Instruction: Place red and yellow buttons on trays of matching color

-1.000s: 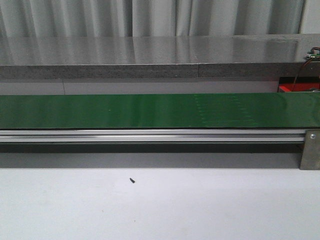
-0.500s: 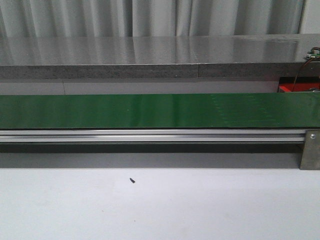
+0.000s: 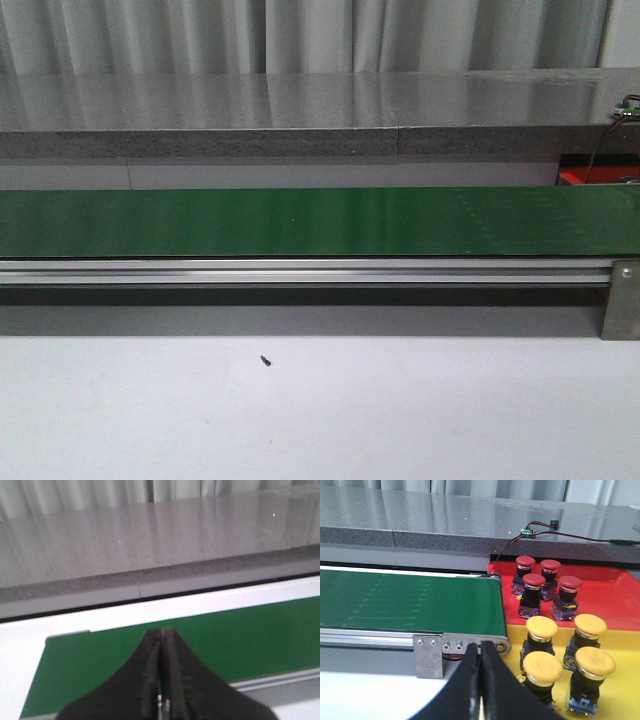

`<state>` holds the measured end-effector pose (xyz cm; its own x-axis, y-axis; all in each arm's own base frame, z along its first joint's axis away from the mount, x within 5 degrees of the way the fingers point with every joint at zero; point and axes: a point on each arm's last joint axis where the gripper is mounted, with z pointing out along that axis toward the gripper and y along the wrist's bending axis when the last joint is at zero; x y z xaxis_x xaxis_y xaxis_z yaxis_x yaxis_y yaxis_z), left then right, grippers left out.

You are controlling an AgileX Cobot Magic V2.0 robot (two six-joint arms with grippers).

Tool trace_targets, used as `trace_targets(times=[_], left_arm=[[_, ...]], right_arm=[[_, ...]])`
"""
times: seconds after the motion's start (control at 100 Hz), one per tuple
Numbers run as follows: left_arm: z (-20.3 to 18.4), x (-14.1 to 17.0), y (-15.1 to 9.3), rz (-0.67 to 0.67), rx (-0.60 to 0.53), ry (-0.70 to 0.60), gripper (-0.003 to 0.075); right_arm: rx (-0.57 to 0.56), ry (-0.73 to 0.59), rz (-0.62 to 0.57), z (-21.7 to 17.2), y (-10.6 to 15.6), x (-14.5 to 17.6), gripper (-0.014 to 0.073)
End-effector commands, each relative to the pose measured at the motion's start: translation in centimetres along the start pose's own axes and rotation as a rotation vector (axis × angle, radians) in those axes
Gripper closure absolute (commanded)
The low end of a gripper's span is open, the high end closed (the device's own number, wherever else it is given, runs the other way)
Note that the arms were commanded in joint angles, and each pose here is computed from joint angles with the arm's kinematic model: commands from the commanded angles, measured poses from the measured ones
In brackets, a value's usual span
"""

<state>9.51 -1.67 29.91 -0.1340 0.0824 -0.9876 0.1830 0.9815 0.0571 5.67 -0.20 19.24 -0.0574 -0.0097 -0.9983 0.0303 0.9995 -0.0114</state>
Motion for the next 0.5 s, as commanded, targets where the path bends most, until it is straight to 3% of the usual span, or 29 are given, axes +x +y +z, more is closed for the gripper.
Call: trace_targets(times=[0.0, 0.49], left_arm=[[-0.4, -1.3, 0.3, 0.014, -0.032, -0.178, 0.074], [-3.1, 7.9, 0.2, 0.009, -0.144, -0.229, 0.074]], right_arm=[[0.002, -0.118, -0.009, -0.3, 0.0, -1.5, 0.0663], [0.002, -0.118, -0.009, -0.3, 0.0, -1.5, 0.0663]])
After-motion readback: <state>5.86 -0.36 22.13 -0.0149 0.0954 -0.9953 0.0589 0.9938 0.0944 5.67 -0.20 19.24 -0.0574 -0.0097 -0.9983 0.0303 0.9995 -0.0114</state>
